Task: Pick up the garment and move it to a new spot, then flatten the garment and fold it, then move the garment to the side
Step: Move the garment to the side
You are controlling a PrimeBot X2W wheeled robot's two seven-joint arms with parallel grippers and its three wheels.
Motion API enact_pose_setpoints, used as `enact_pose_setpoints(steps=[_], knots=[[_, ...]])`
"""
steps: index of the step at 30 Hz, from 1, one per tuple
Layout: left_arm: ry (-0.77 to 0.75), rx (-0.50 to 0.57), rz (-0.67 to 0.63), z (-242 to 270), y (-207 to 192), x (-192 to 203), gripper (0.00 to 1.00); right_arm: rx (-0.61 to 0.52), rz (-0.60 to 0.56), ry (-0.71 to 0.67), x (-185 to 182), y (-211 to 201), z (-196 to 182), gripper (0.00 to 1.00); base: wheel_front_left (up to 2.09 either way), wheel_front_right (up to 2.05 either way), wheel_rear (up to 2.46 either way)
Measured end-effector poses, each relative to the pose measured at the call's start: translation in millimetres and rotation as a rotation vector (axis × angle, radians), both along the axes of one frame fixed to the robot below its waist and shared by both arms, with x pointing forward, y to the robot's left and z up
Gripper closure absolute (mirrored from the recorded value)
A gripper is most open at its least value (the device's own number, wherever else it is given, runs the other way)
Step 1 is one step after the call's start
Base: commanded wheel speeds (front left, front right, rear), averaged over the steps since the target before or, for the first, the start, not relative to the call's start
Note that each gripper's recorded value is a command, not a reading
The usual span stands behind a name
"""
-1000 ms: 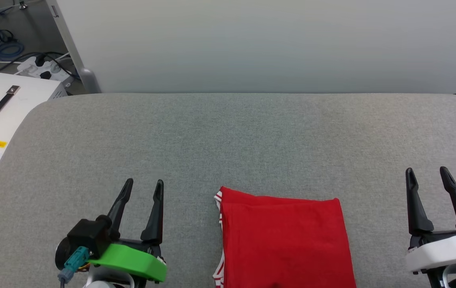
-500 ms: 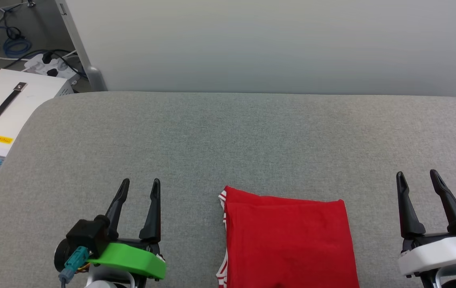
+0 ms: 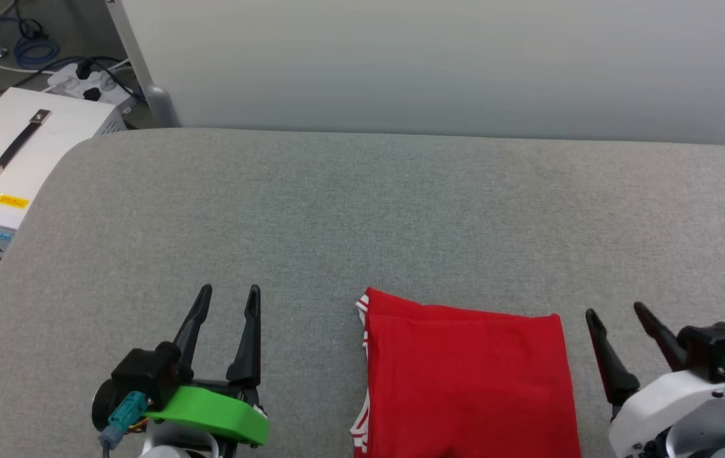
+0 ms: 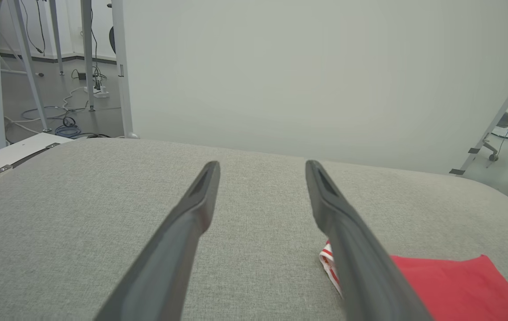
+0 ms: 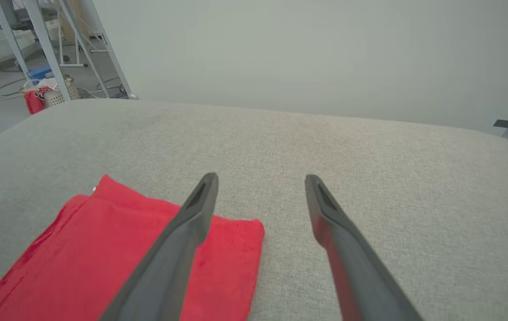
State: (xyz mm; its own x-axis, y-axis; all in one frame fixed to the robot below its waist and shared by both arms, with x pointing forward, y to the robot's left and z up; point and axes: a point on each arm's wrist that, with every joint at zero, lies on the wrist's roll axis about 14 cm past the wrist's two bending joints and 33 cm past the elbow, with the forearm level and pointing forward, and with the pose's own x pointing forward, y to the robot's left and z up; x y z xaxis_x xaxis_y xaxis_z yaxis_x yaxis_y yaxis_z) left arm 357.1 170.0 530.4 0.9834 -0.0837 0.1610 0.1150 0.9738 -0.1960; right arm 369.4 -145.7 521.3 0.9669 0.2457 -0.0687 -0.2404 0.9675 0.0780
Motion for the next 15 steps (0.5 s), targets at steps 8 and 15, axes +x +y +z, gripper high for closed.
enact_pose_setpoints(steps=[8, 15], knots=[[0.024, 0.002, 0.018, -7.6, 5.9, 5.7, 0.00, -0.027, 0.067, 0.428, -12.3, 17.3, -82.5, 0.00, 0.00, 0.00, 0.00], [0.039, 0.005, 0.025, -12.1, 8.3, 11.2, 0.00, -0.029, 0.076, 0.617, -12.9, 25.6, -119.9, 0.00, 0.00, 0.00, 0.00]])
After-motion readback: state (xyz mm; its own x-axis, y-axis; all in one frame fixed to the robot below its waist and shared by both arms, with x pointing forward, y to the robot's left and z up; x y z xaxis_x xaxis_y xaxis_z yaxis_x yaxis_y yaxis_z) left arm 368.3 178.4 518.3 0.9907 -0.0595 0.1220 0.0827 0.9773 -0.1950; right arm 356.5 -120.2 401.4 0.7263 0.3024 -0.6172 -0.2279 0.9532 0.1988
